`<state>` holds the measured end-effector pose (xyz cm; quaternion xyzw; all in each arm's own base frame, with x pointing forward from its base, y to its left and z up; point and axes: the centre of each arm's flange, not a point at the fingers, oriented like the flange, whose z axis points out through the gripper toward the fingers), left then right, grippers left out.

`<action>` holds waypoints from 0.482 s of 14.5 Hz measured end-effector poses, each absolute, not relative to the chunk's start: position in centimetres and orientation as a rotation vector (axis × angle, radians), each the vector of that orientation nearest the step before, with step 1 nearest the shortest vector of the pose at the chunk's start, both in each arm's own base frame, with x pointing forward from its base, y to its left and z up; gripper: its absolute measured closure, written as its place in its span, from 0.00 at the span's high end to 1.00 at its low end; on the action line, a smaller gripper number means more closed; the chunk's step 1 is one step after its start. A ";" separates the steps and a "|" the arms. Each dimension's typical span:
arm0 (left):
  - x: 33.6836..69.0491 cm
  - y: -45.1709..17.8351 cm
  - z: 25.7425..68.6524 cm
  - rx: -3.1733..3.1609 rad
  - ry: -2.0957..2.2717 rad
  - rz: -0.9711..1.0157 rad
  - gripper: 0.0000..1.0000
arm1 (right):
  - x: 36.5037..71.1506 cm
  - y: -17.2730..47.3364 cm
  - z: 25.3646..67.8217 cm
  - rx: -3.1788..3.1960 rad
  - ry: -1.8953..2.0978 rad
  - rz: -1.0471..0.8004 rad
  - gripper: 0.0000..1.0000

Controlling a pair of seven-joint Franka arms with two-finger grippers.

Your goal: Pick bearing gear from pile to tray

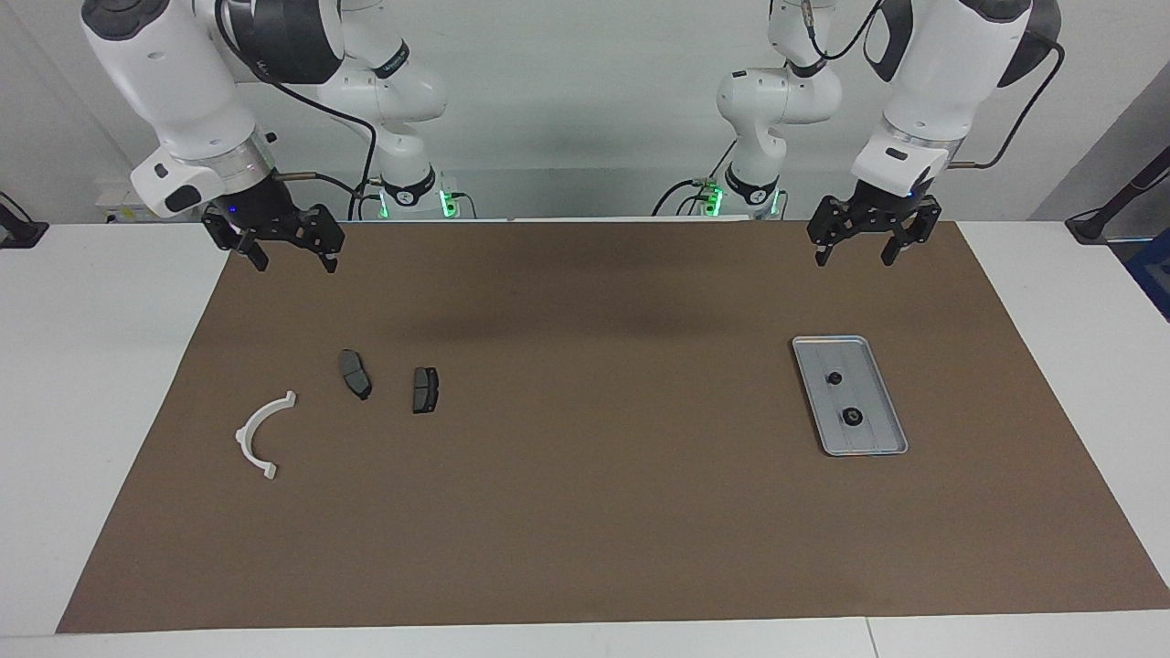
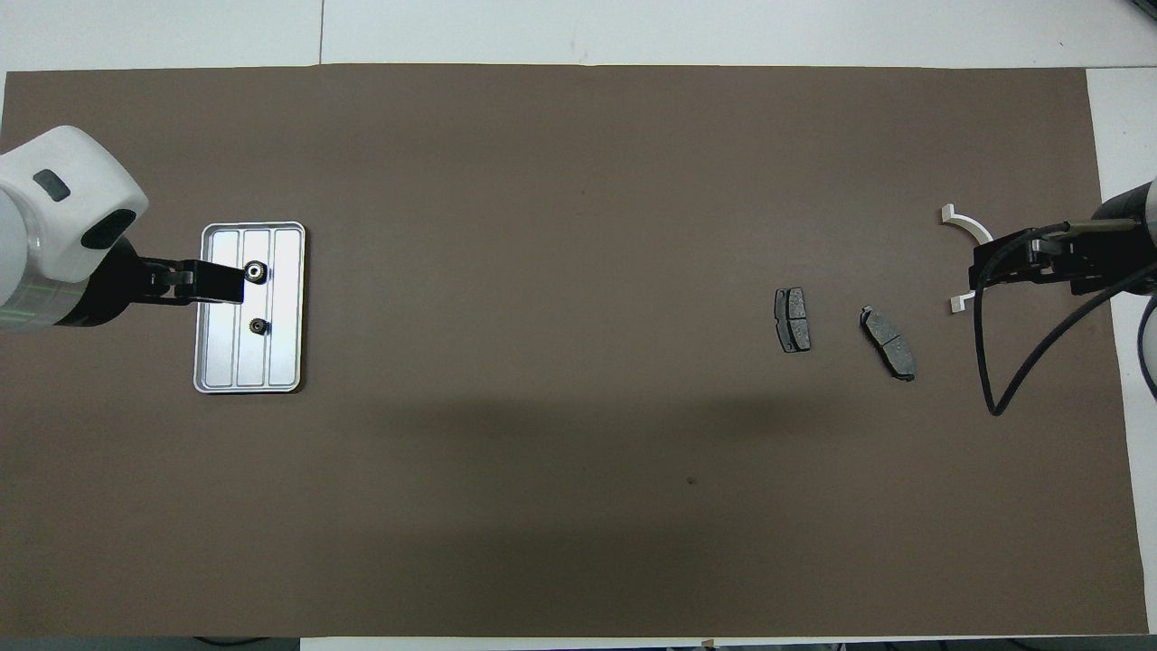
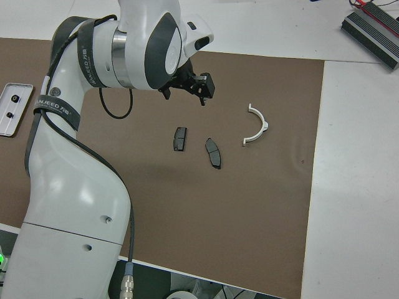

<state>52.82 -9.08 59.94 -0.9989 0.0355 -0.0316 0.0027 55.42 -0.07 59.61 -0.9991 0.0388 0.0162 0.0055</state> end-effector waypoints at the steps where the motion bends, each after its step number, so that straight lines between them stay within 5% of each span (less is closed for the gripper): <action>1: 52.7 -8.4 59.8 -3.132 0.095 -0.071 1.00 | 55.4 -0.1 59.6 -3.128 0.122 0.051 1.00; 7: 52.7 -5.6 59.7 -3.129 0.039 -0.018 1.00 | 55.4 -0.1 59.6 -3.128 0.123 0.051 1.00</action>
